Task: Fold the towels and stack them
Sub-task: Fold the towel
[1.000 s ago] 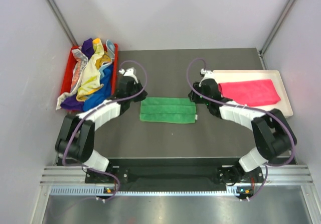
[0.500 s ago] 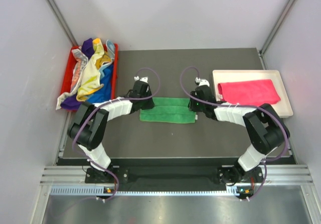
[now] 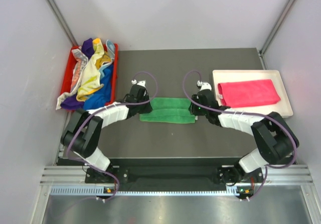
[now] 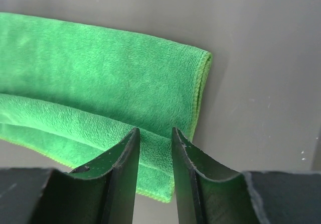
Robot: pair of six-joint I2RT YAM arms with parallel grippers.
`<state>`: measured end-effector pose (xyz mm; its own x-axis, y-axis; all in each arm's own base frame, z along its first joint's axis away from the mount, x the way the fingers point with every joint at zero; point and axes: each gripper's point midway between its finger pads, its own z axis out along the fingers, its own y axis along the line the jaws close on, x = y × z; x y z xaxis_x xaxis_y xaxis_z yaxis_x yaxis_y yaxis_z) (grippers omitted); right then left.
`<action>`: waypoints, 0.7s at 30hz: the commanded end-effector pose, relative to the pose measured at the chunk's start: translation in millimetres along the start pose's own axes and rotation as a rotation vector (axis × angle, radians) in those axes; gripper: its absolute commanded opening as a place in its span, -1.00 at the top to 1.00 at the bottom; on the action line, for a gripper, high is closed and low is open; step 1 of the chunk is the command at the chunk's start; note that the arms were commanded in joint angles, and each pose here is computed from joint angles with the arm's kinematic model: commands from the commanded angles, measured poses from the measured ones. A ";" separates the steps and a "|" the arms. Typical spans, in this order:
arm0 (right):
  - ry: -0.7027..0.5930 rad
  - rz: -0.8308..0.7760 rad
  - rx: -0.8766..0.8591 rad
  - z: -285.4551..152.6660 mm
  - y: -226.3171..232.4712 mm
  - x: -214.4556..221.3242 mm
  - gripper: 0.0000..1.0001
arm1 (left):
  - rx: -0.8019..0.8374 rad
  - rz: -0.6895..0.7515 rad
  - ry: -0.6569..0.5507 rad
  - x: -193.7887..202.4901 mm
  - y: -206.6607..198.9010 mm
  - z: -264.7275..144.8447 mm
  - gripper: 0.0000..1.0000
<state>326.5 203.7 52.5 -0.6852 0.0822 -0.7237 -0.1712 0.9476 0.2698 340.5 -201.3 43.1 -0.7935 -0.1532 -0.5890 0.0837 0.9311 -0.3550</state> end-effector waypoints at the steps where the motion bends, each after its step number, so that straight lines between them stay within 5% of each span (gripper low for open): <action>1: -0.050 0.004 -0.032 -12.4 12.2 -10.5 0.36 | 0.010 0.014 -0.034 -3.8 -1.9 -13.2 0.69; 21: -0.009 -0.013 -0.063 -32.6 7.1 25.5 0.35 | -0.048 0.012 -0.017 30.4 24.0 -42.4 0.71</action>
<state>284.1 196.8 43.0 -0.7054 0.0662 -0.7057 -0.2006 0.9363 0.2884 298.8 -178.1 53.2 -0.7796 -0.1567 -0.6064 0.0819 0.9344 -0.3468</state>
